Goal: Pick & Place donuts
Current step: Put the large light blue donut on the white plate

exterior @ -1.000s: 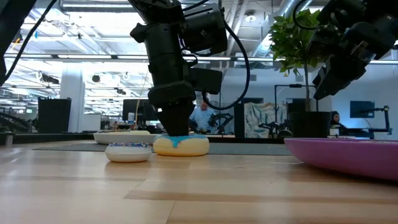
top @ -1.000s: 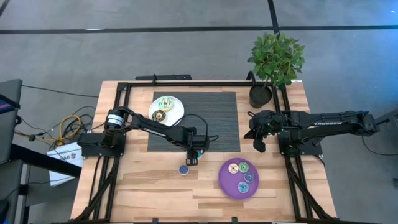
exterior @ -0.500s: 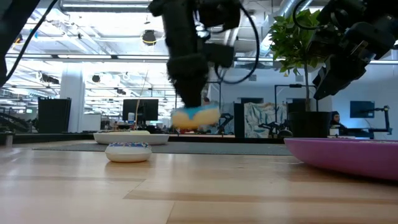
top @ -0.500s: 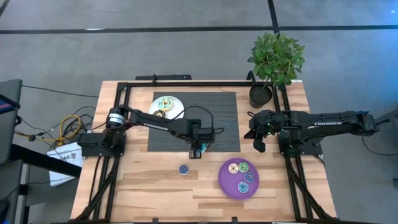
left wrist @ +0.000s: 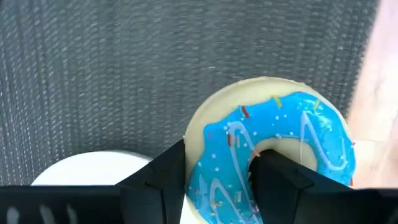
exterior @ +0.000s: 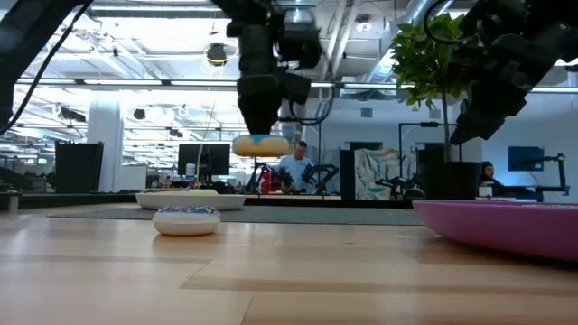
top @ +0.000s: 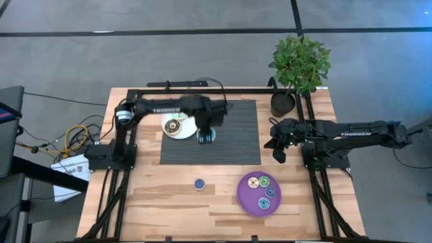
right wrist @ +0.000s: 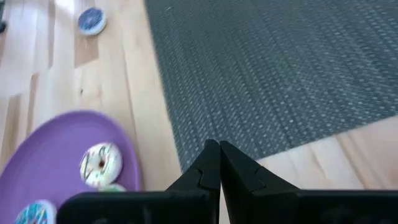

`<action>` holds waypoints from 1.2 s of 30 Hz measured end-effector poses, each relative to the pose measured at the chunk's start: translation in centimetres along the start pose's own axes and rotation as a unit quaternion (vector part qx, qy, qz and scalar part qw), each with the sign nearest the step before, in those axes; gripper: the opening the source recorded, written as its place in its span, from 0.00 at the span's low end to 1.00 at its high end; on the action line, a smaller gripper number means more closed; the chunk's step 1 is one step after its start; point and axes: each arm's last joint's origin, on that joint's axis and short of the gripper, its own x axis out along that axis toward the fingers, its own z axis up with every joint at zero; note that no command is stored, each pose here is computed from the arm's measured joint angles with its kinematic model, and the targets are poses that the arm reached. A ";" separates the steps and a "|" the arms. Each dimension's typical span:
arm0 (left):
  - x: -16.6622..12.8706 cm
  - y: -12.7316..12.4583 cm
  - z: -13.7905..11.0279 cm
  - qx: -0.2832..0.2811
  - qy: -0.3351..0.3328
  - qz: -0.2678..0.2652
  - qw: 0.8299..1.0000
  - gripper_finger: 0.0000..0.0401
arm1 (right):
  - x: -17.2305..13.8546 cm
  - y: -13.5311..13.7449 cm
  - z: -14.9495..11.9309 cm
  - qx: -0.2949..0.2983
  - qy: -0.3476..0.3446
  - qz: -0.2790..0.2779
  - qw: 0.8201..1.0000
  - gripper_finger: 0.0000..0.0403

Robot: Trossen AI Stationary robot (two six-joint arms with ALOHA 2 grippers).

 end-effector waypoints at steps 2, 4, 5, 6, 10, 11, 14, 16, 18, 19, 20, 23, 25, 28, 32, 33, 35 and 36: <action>-0.1 2.2 -0.6 -0.018 -0.002 -0.028 0.999 0.37 | 0.0 -0.2 0.2 0.014 -0.008 -0.006 1.000 0.00; 0.2 4.1 -1.5 -0.037 -0.001 -0.054 0.998 0.37 | -0.1 -0.5 0.4 0.029 -0.018 -0.011 0.999 0.00; 0.5 5.0 -2.2 -0.047 0.003 -0.066 0.997 0.37 | -0.1 -0.6 0.5 0.038 -0.023 -0.013 0.999 0.00; 0.8 5.8 -2.9 -0.058 0.008 -0.077 0.995 0.37 | -0.1 -0.7 0.6 0.046 -0.031 -0.015 0.998 0.00; 2.0 8.2 -5.3 -0.098 0.028 -0.094 0.990 0.37 | -0.2 -1.3 1.1 0.075 -0.054 -0.024 0.995 0.00; 2.1 8.5 -5.7 -0.105 0.029 -0.098 0.989 0.37 | -0.3 -1.4 1.2 0.080 -0.061 -0.028 0.995 0.00; 2.7 9.4 -6.7 -0.109 0.026 -0.090 0.990 0.37 | -0.4 -1.8 1.5 0.092 -0.077 -0.040 0.992 0.00; 3.1 9.9 -7.5 -0.112 0.025 -0.077 0.990 0.37 | -0.4 -2.0 1.6 0.101 -0.083 -0.045 0.990 0.00; 3.6 10.3 -8.3 -0.120 0.023 -0.066 0.990 0.37 | -0.5 -2.3 1.7 0.114 -0.089 -0.049 0.988 0.00; 3.9 10.5 -8.8 -0.124 0.024 -0.059 0.990 0.37 | -0.5 -2.4 1.7 0.121 -0.091 -0.051 0.987 0.00; 4.1 10.7 -9.2 -0.128 0.024 -0.054 0.990 0.37 | -0.6 -2.5 1.7 0.127 -0.092 -0.053 0.986 0.00; 4.7 11.0 -9.8 -0.137 0.020 -0.037 0.990 0.37 | -0.6 -2.7 1.8 0.132 -0.095 -0.057 0.985 0.00; 5.0 11.2 -9.9 -0.146 0.016 -0.025 0.989 0.37 | -0.7 -2.8 1.9 0.134 -0.099 -0.059 0.984 0.00; 5.1 11.4 -9.8 -0.146 -0.001 -0.016 0.989 0.37 | -0.7 -3.0 1.9 0.138 -0.102 -0.063 0.983 0.00; 5.1 11.5 -9.7 -0.145 0.000 -0.001 0.989 0.37 | -0.8 -3.1 2.1 0.140 -0.112 -0.064 0.982 0.00; 5.1 11.6 -9.7 -0.145 0.004 0.008 0.989 0.37 | -0.8 -3.1 2.1 0.140 -0.113 -0.064 0.982 0.00; 5.1 11.6 -9.8 -0.147 0.009 0.019 0.989 0.37 | -0.8 -3.1 2.1 0.143 -0.113 -0.063 0.981 0.00; 5.1 11.6 -9.8 -0.150 0.010 0.021 0.988 0.37 | -0.8 -3.1 2.1 0.145 -0.113 -0.063 0.981 0.00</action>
